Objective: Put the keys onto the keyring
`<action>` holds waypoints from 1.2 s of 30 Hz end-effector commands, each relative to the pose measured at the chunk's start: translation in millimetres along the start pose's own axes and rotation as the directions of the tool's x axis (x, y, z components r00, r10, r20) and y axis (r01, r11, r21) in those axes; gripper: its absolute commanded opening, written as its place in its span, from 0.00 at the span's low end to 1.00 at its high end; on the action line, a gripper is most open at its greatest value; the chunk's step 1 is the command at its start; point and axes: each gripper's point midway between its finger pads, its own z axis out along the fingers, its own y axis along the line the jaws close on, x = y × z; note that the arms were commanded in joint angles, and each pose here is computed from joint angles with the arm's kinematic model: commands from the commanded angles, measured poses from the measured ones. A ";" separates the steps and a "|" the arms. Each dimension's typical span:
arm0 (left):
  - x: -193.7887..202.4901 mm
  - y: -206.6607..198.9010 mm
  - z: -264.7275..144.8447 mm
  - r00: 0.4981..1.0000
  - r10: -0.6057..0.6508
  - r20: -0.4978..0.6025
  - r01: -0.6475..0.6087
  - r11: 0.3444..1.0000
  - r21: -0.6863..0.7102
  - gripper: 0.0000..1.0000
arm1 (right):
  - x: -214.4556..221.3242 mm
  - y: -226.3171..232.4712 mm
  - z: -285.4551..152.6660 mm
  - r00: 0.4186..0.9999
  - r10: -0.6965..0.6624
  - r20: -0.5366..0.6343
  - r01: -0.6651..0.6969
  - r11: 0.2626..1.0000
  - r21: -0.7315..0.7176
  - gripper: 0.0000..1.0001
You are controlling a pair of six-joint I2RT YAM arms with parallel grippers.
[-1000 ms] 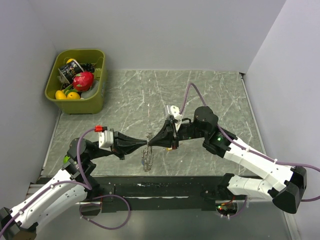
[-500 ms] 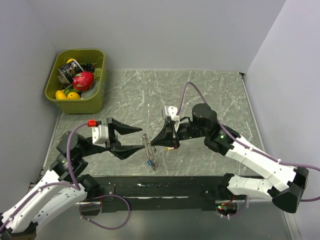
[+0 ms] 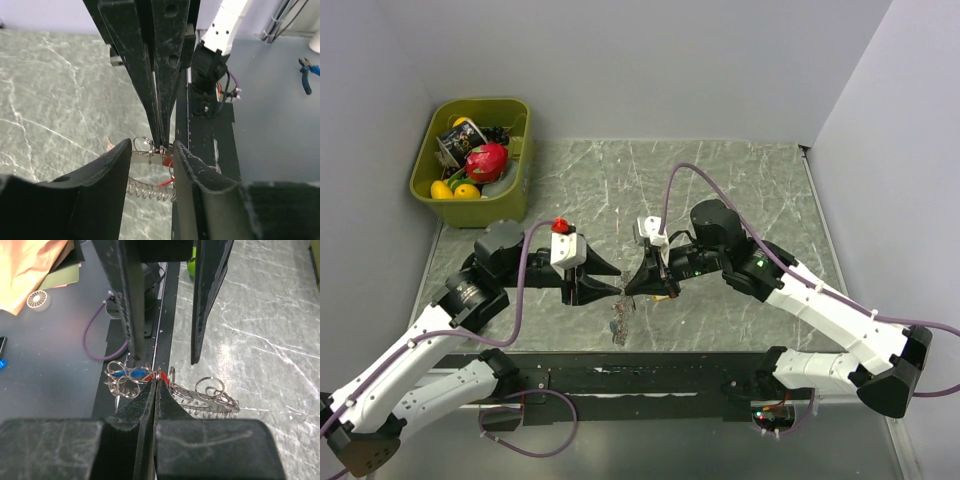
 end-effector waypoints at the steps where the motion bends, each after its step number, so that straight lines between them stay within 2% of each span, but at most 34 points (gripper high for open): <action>1: -14.2 -9.2 -3.4 0.998 0.055 -0.004 -0.054 0.997 0.054 0.44 | -27.4 2.8 -7.9 0.995 -0.064 0.077 0.063 0.998 0.027 0.00; 4: -13.9 -6.6 -3.1 0.998 0.055 -0.004 -0.055 0.998 0.041 0.47 | -34.7 -13.6 -7.0 0.995 -0.034 0.092 0.024 0.994 0.106 0.00; 9: -12.6 -6.4 -3.9 0.998 0.057 0.009 -0.057 0.998 0.030 0.48 | -26.8 -22.0 6.2 0.997 0.063 0.038 -0.066 0.995 0.080 0.00; 13: -8.6 -6.0 -3.2 0.999 0.049 -0.009 -0.049 0.998 0.033 0.46 | -29.0 -11.3 8.0 0.996 0.055 0.066 -0.057 0.998 0.018 0.00; 17: -6.1 -4.1 -2.7 0.999 0.042 -0.035 -0.040 0.999 0.034 0.38 | -29.8 -14.7 5.6 0.995 0.070 0.073 -0.073 0.996 0.048 0.00; 25: 9.5 2.7 -2.8 0.996 0.022 -0.089 -0.022 1.000 0.001 0.40 | -18.6 -23.6 10.9 0.988 0.148 0.051 -0.151 0.986 0.071 0.00; 36: 19.0 -1.0 -1.6 0.995 0.016 -0.097 -0.014 1.000 0.026 0.39 | -19.5 -2.5 5.4 0.994 0.051 0.101 -0.050 0.999 -0.015 0.00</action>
